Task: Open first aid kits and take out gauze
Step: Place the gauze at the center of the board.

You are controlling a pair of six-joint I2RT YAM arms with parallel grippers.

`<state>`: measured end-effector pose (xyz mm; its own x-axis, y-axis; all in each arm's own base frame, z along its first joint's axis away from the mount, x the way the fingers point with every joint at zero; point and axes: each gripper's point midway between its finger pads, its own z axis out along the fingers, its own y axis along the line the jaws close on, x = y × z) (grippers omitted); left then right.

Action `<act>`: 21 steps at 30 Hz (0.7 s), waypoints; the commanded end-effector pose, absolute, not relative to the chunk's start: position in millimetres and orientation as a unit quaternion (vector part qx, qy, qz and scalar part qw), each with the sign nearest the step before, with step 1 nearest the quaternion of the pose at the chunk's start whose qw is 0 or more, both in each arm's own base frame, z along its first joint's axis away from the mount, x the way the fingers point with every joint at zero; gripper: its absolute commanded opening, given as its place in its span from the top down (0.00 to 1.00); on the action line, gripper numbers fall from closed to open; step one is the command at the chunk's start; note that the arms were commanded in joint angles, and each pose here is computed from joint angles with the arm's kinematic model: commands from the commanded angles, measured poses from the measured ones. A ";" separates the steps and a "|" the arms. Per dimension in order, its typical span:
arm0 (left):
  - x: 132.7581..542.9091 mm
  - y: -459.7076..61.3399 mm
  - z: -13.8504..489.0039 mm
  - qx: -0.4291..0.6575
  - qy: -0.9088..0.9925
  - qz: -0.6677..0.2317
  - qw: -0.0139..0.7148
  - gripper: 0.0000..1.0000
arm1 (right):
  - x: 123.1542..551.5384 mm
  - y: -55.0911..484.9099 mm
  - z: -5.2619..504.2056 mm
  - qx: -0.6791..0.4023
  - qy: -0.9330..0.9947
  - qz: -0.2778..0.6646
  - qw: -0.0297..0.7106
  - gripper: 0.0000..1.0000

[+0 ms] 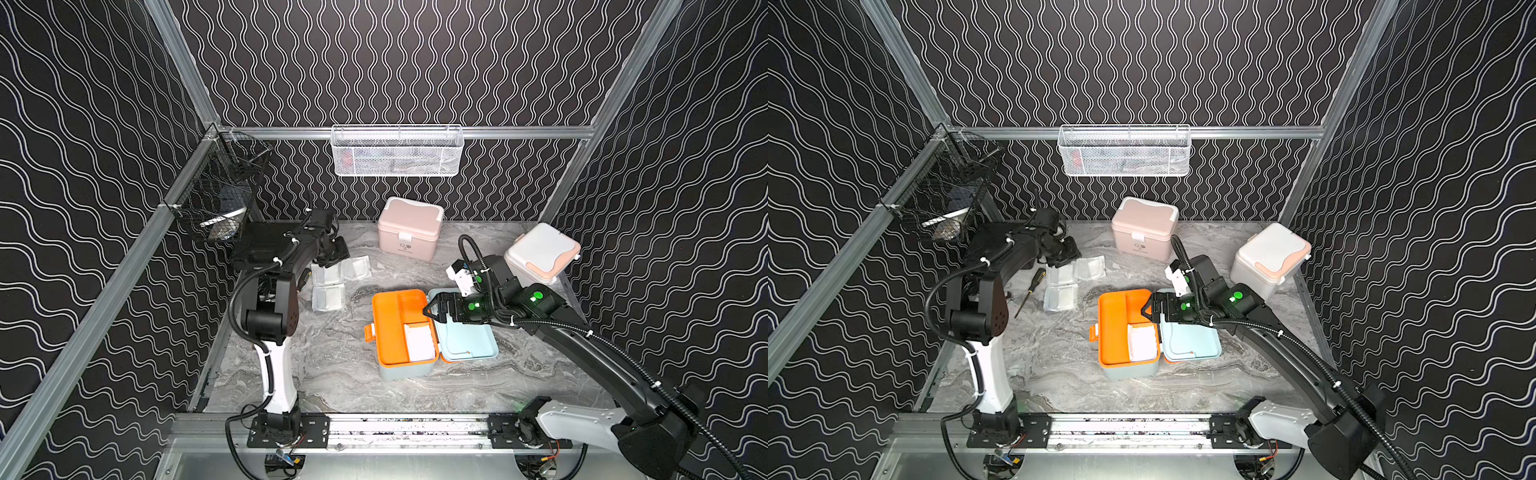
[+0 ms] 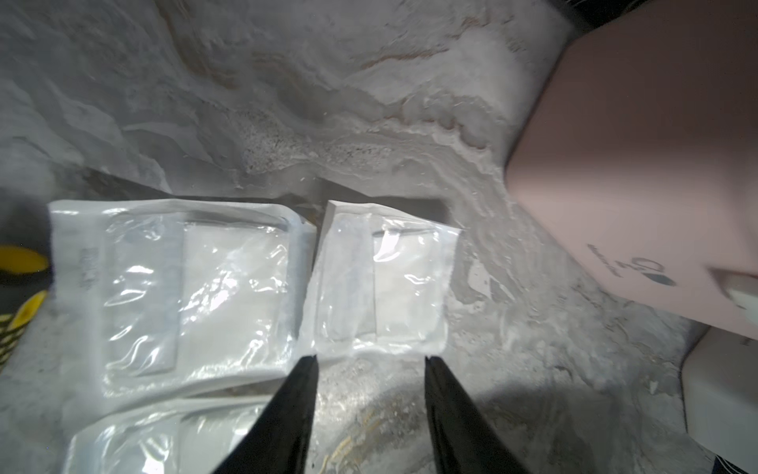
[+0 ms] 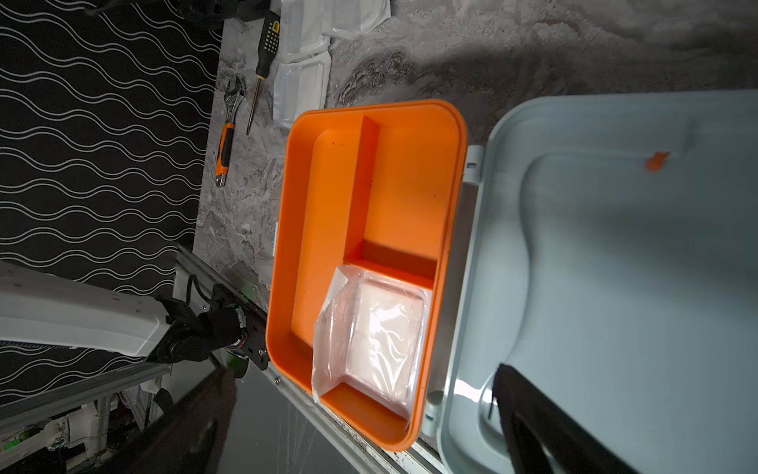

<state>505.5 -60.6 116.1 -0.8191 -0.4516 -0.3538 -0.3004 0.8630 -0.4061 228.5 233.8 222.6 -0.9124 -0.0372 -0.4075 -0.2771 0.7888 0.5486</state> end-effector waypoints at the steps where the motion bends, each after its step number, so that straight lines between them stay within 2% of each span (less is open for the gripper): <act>1: 489.0 -62.8 144.3 -0.186 0.938 -0.163 0.242 0.44 | 223.7 227.7 227.9 -0.074 0.927 0.311 0.194 0.00; 6: 449.1 -96.4 196.4 -0.135 0.935 -0.172 0.279 0.23 | 218.8 214.0 249.9 -0.073 0.918 0.310 0.238 0.00; 9: 416.2 -122.0 227.1 -0.095 0.932 -0.175 0.303 0.02 | 214.6 200.2 267.4 -0.070 0.910 0.303 0.274 0.00; 15: 344.3 -172.9 268.1 -0.021 0.928 -0.192 0.320 0.01 | 202.5 166.3 303.0 -0.040 0.881 0.301 0.363 0.00; 21: 283.5 -207.6 288.9 0.038 0.927 -0.182 0.327 0.01 | 190.8 132.5 308.9 0.007 0.864 0.285 0.414 0.00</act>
<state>299.9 -215.2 291.8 -0.7784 -0.0639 -0.6245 0.2251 0.9003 -0.3726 187.9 149.7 309.2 -0.6878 0.1904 -0.7005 -0.2961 0.8075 0.5102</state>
